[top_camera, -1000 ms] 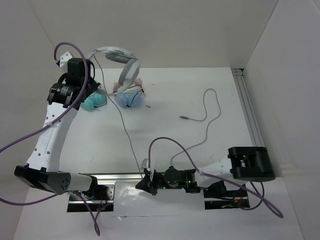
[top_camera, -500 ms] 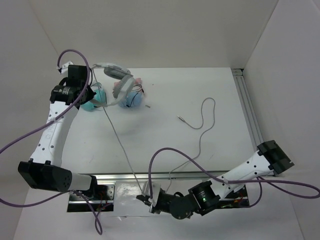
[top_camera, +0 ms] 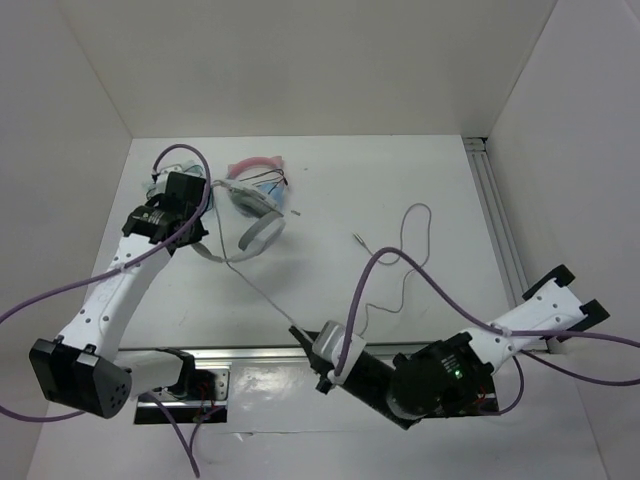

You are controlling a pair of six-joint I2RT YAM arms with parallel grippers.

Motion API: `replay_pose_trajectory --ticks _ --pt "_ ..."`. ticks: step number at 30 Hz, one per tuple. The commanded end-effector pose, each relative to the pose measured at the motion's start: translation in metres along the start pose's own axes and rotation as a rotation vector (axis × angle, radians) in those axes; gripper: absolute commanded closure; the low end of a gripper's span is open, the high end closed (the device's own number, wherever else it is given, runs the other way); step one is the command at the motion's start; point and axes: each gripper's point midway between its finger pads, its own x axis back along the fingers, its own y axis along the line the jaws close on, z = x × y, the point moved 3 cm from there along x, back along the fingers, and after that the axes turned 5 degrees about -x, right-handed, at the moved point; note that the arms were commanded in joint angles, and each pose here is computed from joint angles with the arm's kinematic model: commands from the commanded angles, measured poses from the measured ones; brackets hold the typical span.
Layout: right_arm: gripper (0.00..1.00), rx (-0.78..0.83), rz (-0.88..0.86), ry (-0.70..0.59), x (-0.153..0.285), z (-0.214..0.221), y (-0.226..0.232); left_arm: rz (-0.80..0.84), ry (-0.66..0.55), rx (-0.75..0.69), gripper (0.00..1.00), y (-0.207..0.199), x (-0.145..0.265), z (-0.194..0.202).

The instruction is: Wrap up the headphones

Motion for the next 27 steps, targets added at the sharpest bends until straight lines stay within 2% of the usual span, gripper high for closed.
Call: replay_pose_trajectory --ticks 1,4,8,9,11,16,21,27 --pt "1.0 0.054 0.132 -0.053 -0.01 -0.048 -0.035 0.08 -0.103 -0.013 1.0 -0.027 0.003 -0.02" --pt "1.0 0.049 0.201 -0.083 -0.034 -0.069 -0.075 0.127 -0.102 -0.098 1.0 -0.043 0.007 -0.014" --pt "1.0 0.01 0.259 -0.08 -0.079 -0.074 -0.14 0.207 -0.119 -0.185 1.0 -0.064 0.02 -0.004" --pt "1.0 0.004 0.27 -0.071 -0.096 -0.072 -0.162 0.216 -0.121 -0.205 1.0 -0.067 0.022 -0.003" --pt "1.0 0.004 0.261 -0.055 -0.112 -0.069 -0.177 0.265 -0.117 -0.252 1.0 -0.078 0.029 0.004" --pt "1.0 0.037 0.294 0.005 -0.153 -0.045 -0.222 0.376 -0.211 -0.334 1.0 -0.086 0.058 0.007" --pt "1.0 0.061 0.343 0.087 -0.169 -0.013 -0.28 0.538 -0.28 -0.397 1.0 -0.089 0.099 0.021" --pt "1.0 0.014 0.359 0.091 -0.163 0.005 -0.333 0.617 -0.335 -0.401 1.0 -0.067 0.135 0.029"
